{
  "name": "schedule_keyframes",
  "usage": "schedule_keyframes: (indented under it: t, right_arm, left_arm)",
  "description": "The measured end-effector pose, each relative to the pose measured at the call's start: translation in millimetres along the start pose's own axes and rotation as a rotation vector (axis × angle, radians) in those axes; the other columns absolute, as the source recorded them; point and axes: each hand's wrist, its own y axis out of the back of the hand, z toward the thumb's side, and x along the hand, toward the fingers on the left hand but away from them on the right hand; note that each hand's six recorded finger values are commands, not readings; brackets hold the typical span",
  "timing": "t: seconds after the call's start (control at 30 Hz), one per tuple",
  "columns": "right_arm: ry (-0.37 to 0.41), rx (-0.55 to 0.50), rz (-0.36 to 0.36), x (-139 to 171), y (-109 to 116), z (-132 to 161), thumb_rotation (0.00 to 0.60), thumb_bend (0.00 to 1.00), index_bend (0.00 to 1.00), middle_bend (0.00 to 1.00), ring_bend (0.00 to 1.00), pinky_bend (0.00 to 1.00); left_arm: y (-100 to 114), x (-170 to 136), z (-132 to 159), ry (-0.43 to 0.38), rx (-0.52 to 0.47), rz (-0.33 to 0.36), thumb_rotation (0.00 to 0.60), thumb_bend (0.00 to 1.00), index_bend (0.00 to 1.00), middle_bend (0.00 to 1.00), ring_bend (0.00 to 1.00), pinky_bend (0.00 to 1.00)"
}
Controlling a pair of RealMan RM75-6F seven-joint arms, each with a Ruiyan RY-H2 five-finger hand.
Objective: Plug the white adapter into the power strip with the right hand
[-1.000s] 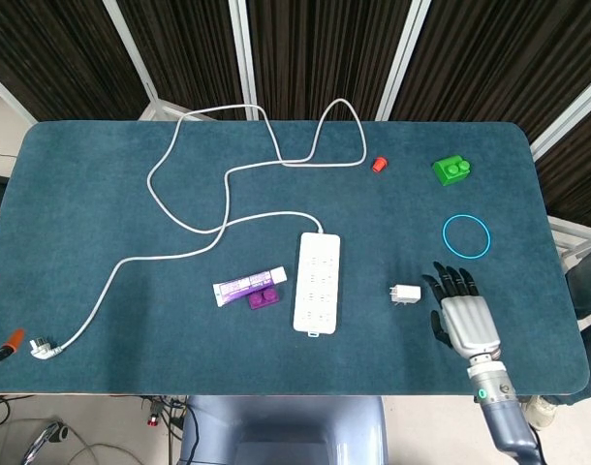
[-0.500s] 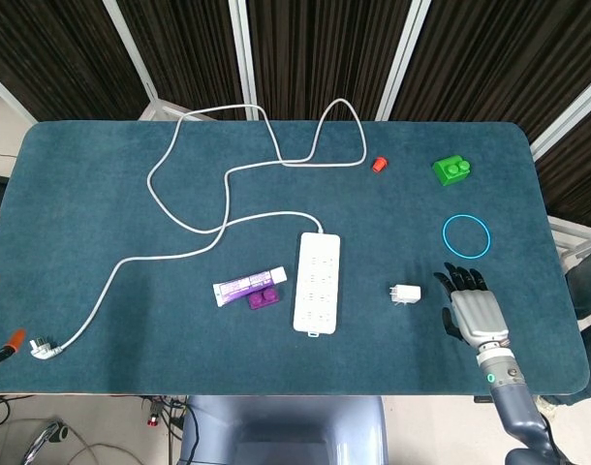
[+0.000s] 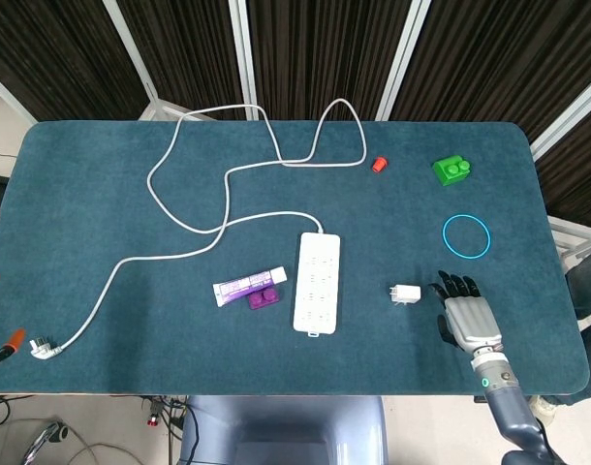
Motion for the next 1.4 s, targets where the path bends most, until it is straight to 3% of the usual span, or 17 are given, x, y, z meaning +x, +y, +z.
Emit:
schedule_keyframes:
  t: [0.47, 1.4]
  right_arm:
    - [0.008, 0.016, 0.036, -6.1, -15.2, 5.5, 0.600, 0.69, 0.20, 0.00, 0.00, 0.00]
    - [0.046, 0.012, 0.018, -9.5, -12.4, 22.8, 0.600, 0.69, 0.22, 0.00, 0.00, 0.00]
  left_arm:
    - [0.6, 0.4, -1.0, 0.004, -0.001, 0.002, 0.600, 0.17, 0.17, 0.03, 0.00, 0.08]
    - [0.7, 0.2, -0.5, 0.002, -0.001, 0.003, 0.600, 0.17, 0.17, 0.03, 0.00, 0.08]
